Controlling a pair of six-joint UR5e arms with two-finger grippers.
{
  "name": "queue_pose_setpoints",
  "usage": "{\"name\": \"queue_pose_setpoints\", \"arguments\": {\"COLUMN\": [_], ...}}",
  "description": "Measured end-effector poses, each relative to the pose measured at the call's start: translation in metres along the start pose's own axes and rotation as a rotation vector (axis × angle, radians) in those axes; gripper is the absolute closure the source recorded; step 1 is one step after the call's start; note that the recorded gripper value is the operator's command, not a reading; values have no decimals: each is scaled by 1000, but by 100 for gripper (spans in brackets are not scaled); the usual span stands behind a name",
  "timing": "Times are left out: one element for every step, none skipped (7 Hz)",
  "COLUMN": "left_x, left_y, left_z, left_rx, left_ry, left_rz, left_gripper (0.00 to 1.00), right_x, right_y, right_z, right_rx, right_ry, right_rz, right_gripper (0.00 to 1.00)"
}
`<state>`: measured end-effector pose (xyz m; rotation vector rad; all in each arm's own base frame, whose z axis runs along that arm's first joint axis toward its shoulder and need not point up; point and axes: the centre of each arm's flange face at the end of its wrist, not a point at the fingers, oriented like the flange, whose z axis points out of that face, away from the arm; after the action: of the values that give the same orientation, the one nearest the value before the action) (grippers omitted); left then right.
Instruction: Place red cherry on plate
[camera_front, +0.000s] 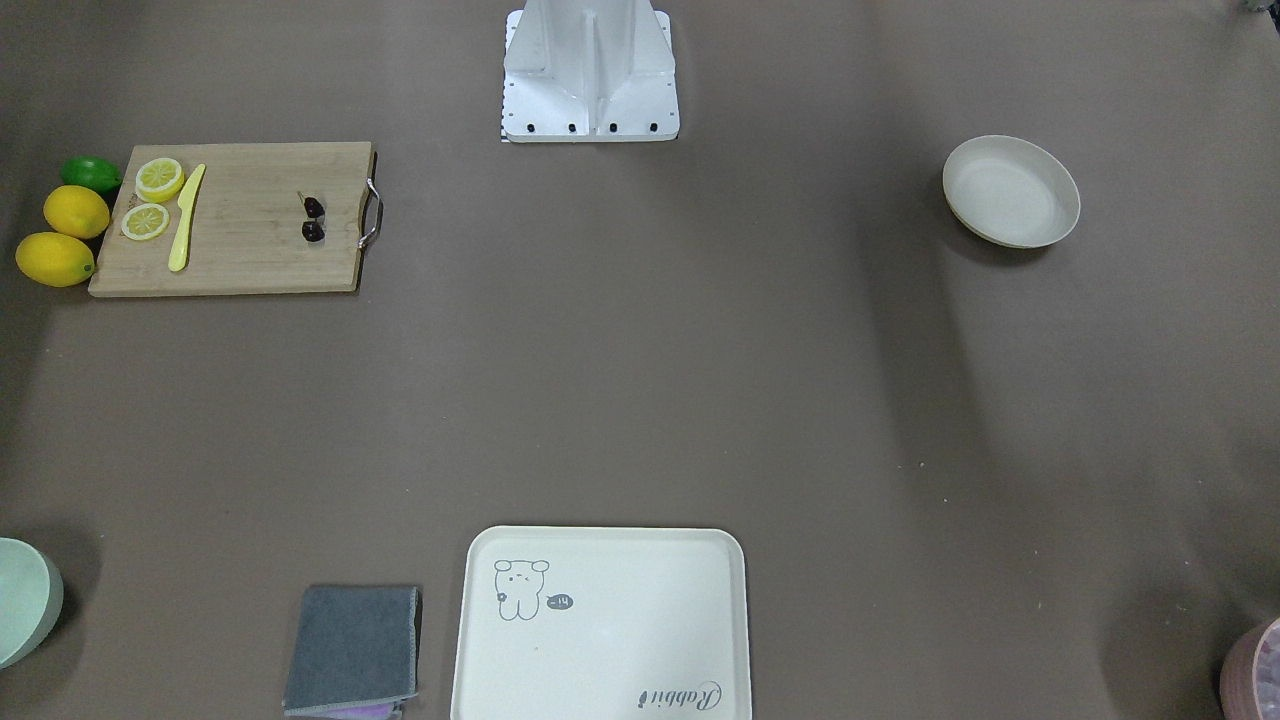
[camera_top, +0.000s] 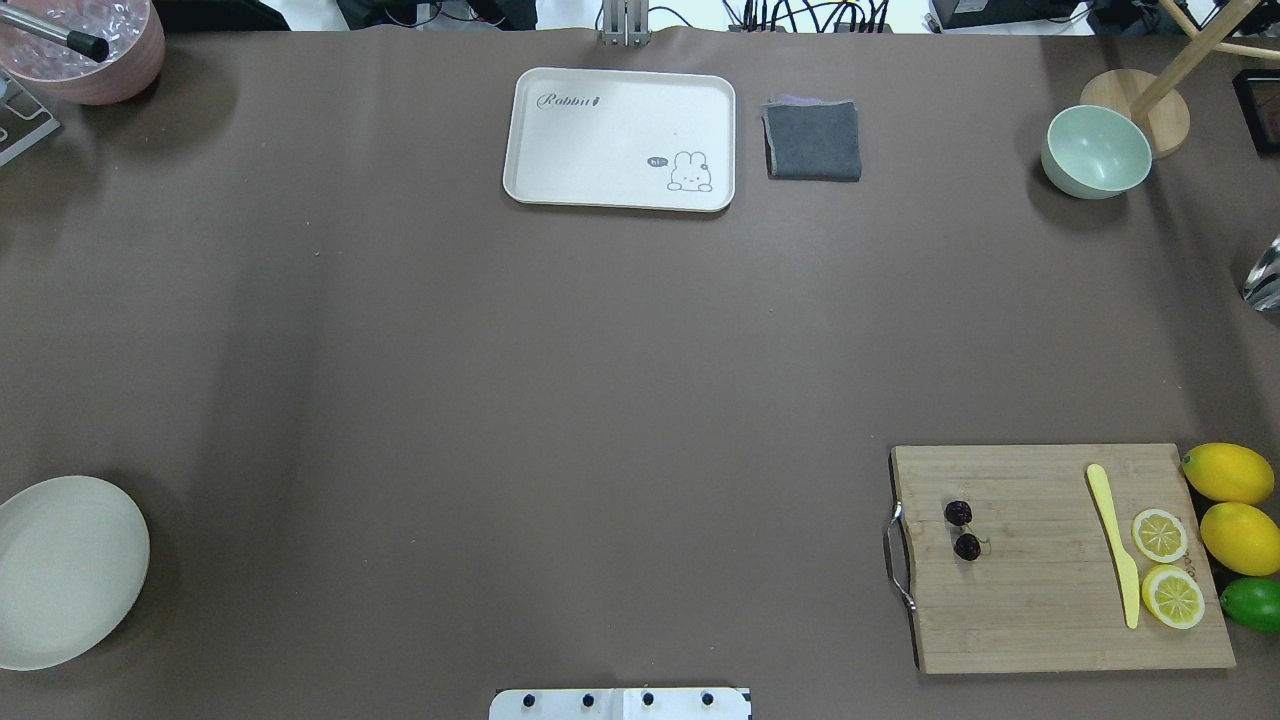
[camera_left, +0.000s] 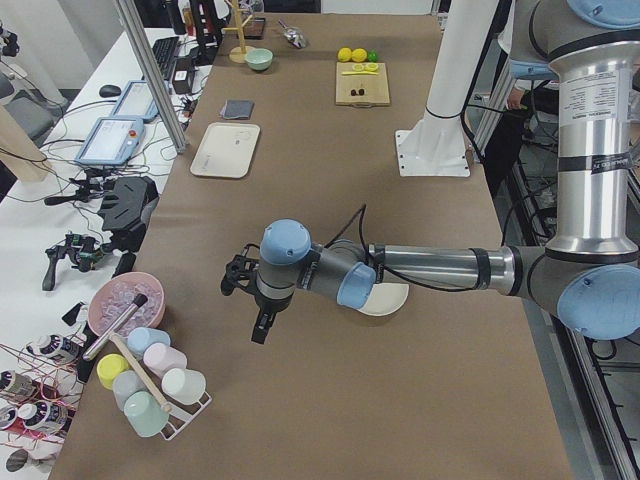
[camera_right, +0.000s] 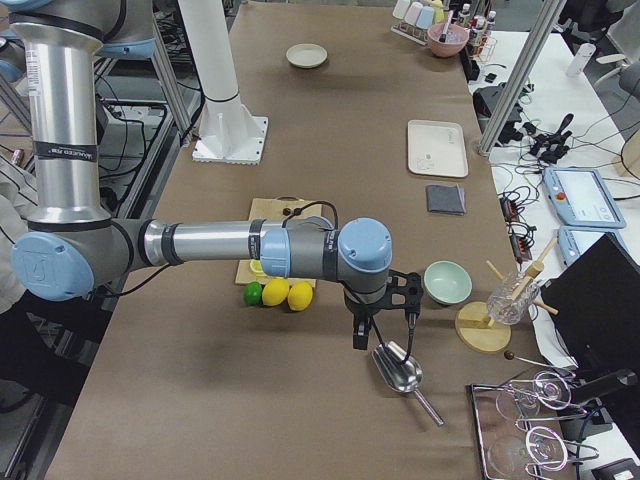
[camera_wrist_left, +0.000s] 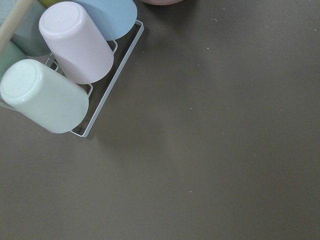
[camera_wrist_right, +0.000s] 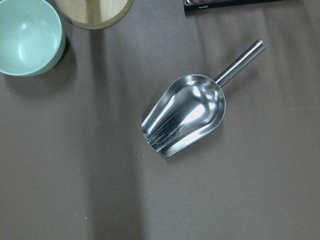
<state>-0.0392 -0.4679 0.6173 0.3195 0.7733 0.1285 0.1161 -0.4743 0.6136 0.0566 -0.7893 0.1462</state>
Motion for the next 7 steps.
{"name": "queue_pose_setpoints", "arguments": {"left_x": [9,20,31,44,62,80,96], "left_y": [11,23,44,71,100,125,142], "left_z": [0,1,8,16,30,47,63], "left_rx": [6,8,18,31,31,16,-8], "left_ry": [102,184,228,257,269,260,247], "left_rz": [-7,-5,-3,-38,-79,-110,-128], "left_gripper": [2,2,2,2,2,3,3], "right_x": [0,-1,-1,-1,-2,-1,-1], "right_y": [0,1,1,1,2,3,3], "right_z": [0,-1,-1,-1,-2,-1,-1], "right_rx": [1,1,1,2,3,2,2], "right_ry": [0,-1,-1,-1,-2,-2,-2], "right_rz": [0,0,0,-1,-2,-1,0], "right_gripper": [0,0,0,0,0,0,0]}}
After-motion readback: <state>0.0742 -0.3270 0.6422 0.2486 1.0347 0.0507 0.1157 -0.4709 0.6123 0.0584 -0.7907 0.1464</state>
